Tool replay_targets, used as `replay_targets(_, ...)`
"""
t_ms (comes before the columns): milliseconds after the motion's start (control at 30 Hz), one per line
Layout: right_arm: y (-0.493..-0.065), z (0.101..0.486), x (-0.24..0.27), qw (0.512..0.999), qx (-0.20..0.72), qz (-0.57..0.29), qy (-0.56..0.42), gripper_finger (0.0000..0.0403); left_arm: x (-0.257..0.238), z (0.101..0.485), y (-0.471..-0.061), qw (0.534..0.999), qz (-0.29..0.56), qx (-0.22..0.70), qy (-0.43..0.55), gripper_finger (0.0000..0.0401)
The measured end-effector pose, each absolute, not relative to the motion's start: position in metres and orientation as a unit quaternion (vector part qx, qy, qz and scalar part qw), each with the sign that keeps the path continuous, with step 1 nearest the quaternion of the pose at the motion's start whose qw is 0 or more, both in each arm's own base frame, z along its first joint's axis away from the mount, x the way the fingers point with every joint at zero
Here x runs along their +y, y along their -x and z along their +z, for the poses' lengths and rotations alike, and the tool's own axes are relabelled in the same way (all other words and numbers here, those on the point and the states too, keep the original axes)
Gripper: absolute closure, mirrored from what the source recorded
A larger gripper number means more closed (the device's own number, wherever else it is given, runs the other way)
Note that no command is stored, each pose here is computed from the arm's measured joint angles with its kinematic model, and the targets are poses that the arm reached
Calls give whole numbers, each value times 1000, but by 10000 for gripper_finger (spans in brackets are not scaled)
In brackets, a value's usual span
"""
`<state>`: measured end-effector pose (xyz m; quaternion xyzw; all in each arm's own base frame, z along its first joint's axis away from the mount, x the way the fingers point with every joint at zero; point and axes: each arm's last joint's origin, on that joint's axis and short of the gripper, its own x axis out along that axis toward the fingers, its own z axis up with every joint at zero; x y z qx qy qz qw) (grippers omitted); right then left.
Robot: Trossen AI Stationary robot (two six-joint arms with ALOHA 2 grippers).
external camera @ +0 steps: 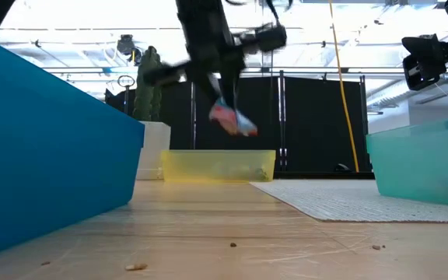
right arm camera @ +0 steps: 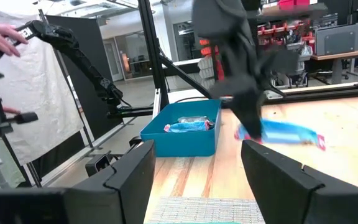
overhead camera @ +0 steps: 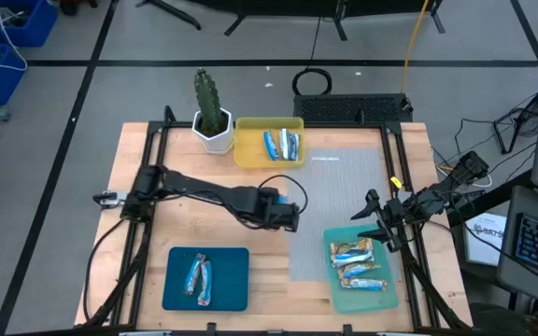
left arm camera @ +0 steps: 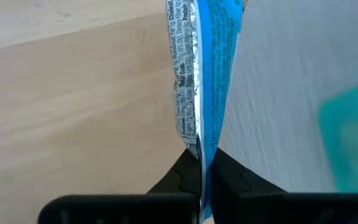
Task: Pick and place Granola Bars by type
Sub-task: Put the red granola bar into the blue bin
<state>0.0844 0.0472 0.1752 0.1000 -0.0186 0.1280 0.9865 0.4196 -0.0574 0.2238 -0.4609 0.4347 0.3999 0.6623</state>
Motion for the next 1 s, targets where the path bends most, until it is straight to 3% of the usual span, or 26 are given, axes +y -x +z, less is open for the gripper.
replay_targets(200, -84, 175, 47, 987, -19, 128, -100, 172, -66, 269, -396, 678, 379, 417, 472, 393)
replay_targets(500, -84, 175, 47, 987, -18, 128, -100, 171, -80, 318, -353, 666, 383, 395, 504, 394)
replay_targets(1000, -84, 175, 47, 987, -18, 128, -100, 171, -119, 348, -306, 627, 367, 419, 545, 394)
